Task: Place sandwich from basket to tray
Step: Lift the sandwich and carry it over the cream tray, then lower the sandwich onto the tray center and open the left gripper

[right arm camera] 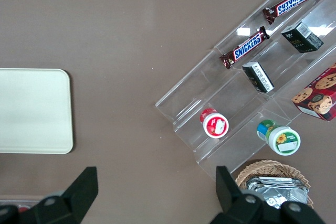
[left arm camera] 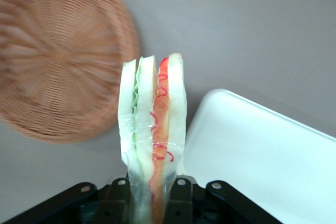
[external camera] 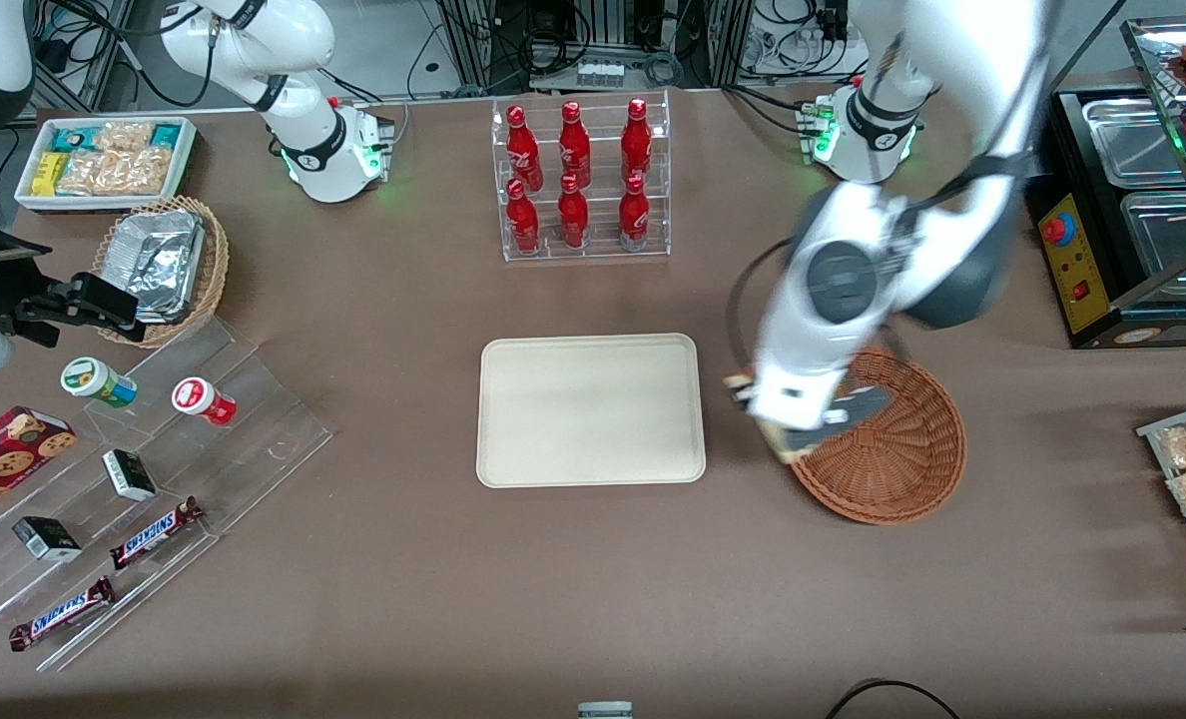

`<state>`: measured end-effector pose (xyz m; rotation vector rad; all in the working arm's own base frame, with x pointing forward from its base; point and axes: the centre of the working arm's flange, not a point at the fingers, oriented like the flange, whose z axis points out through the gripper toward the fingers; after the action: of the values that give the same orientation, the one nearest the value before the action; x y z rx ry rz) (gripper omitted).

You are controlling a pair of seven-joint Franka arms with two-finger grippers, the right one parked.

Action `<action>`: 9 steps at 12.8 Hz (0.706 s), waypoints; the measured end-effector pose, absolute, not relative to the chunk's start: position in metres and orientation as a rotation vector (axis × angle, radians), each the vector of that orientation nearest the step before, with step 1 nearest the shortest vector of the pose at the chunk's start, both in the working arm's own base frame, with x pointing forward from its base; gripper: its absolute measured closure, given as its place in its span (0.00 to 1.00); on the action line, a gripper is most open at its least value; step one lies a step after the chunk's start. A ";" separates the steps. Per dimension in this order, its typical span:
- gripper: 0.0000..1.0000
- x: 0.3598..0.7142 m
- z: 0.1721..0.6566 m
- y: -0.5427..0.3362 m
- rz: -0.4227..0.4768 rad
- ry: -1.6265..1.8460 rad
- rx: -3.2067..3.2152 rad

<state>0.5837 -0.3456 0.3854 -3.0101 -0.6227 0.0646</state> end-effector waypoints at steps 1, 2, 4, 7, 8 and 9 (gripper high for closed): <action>0.81 0.580 0.365 -0.382 0.074 -0.570 -3.019; 0.81 0.574 0.346 -0.412 0.080 -0.513 -3.029; 0.81 0.561 0.322 -0.457 0.060 -0.421 -3.062; 0.81 0.535 0.293 -0.500 0.020 -0.288 -3.079; 0.81 0.527 0.282 -0.509 0.024 -0.234 -3.079; 0.81 0.522 0.272 -0.516 0.029 -0.177 -3.081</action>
<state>0.5218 -0.5158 0.2723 -3.0808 -0.1771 0.0292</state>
